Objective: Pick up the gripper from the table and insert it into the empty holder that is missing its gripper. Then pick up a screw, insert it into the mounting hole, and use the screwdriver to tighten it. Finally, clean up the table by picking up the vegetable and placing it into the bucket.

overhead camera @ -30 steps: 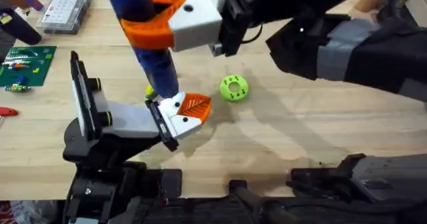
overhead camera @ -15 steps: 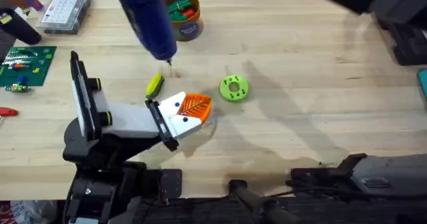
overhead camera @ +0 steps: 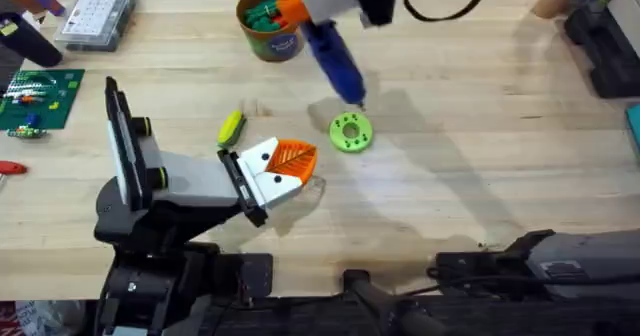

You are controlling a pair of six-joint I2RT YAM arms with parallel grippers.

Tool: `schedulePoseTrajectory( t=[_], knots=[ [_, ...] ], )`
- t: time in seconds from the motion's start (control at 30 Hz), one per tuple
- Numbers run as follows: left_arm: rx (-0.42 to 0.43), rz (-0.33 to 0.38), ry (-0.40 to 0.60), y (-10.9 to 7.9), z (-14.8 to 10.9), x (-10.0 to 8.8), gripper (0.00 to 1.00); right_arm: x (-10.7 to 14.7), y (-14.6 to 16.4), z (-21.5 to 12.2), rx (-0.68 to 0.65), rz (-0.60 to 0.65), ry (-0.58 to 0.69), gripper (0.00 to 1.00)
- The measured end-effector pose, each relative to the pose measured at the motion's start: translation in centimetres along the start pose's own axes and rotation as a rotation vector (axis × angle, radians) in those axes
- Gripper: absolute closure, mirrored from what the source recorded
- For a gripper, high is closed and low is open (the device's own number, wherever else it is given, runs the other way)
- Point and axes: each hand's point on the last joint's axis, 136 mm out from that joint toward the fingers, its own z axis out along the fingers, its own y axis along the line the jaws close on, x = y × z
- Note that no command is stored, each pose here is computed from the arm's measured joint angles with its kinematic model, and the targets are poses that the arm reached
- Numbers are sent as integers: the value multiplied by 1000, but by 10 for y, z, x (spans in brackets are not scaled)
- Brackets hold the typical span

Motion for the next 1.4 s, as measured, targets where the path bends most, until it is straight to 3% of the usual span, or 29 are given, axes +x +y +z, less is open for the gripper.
schedulePoseTrajectory(
  t=[0.2,0.37,0.7,1.0,1.4],
  knots=[
    [0,0,0,0,0,0,984,51,-35,-9,213,-93,247,986],
    [0,0,0,0,0,0,984,105,-69,-17,306,-122,486,986],
    [-2,0,0,0,0,0,984,219,-138,-11,339,-174,915,986],
    [-3,0,0,0,0,0,984,298,-171,-17,296,-85,1097,986],
    [-31,3,-3,5,0,-1,990,303,-178,-21,306,-81,1111,986]
  ],
)
